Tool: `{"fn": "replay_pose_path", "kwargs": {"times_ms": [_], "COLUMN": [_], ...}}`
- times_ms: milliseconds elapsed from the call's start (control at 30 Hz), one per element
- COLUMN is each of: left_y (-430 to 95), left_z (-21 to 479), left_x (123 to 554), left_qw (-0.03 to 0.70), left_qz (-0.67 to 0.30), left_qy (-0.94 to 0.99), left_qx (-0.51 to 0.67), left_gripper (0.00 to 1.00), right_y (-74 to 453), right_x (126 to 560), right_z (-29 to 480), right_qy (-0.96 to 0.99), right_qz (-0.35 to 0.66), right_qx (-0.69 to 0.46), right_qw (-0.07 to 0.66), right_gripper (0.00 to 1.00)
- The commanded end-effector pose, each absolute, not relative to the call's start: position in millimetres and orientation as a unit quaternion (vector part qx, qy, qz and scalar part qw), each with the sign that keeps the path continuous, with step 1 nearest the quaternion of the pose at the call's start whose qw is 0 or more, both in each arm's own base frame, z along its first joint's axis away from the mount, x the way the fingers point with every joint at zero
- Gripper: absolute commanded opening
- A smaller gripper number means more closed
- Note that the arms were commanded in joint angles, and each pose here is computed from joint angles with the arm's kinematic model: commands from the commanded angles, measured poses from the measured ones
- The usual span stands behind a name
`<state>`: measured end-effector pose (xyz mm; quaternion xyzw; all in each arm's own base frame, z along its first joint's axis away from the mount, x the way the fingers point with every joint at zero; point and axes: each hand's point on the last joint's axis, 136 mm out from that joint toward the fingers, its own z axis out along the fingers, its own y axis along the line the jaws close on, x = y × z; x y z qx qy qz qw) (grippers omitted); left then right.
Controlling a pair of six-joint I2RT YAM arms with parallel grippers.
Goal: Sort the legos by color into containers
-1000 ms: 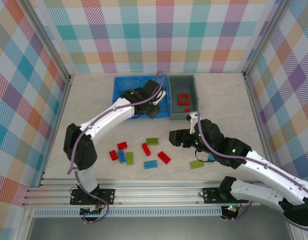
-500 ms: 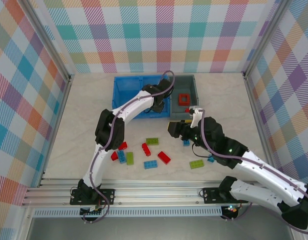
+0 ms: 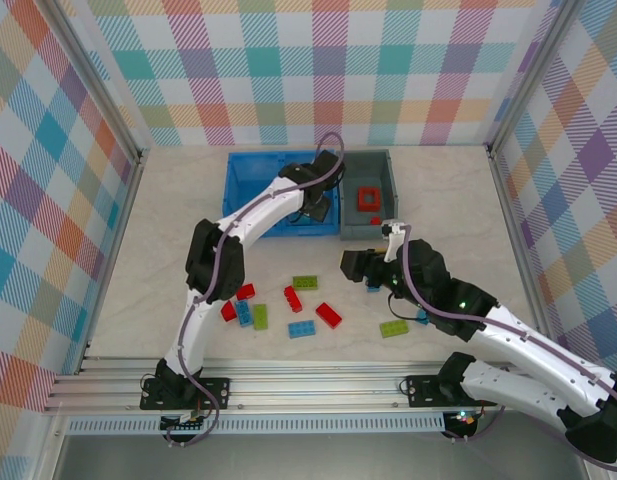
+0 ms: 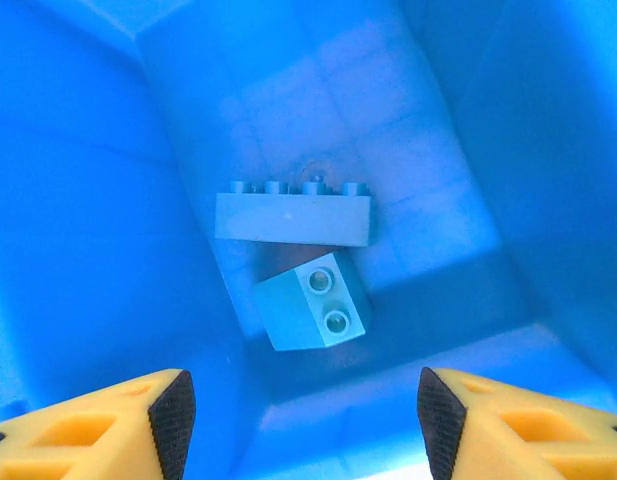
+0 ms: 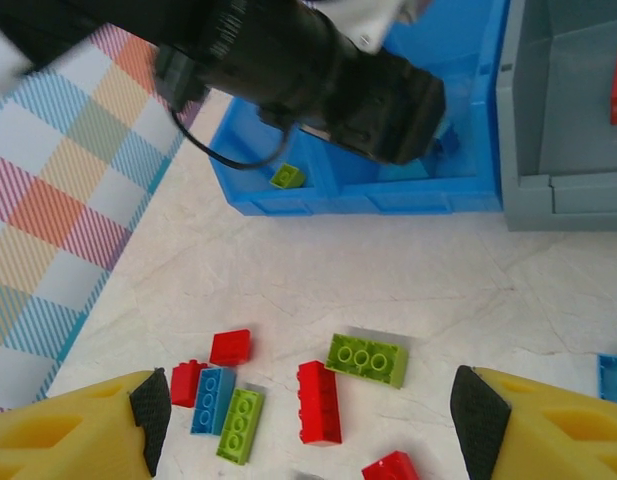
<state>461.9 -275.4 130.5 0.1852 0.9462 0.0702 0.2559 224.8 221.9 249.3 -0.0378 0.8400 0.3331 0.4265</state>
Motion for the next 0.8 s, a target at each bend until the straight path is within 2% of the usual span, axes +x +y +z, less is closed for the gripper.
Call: {"fn": "replay_pose_path", "kwargs": {"times_ms": [0,167,367,567,767], "left_y": [-283.0,-275.2,-262.8,-218.8,-182.0], "left_z": [223.3,277.2,282.9,262.9,263.5], "left_x": [450.9,412.7,323.0,243.4,204.2], "left_qw": [0.329,0.351,0.32,0.302,0.318], "left_qz": [-0.008,-0.096,-0.23,-0.292,-0.321], "left_qy": [0.933,0.929,0.919,0.907,0.89], "left_qx": [0.143,0.071,0.026,-0.034,-0.06], "left_gripper": [0.6,0.55,0.57,0.62,0.66], "right_y": [214.8,231.1,258.7,268.3,275.1], "right_x": [224.8,210.2,172.9,160.1,166.5], "right_z": [238.2,197.9,120.7,76.6,46.0], "right_qy": [0.86,0.906,0.943,0.94,0.939], "right_qz": [0.305,0.269,0.183,0.115,0.082], "right_qx": [-0.035,-0.101,-0.232,-0.308,-0.327], "right_qw": [0.408,0.312,0.156,0.093,0.066], "right_gripper": [0.75,0.74,0.76,0.8,0.8]}}
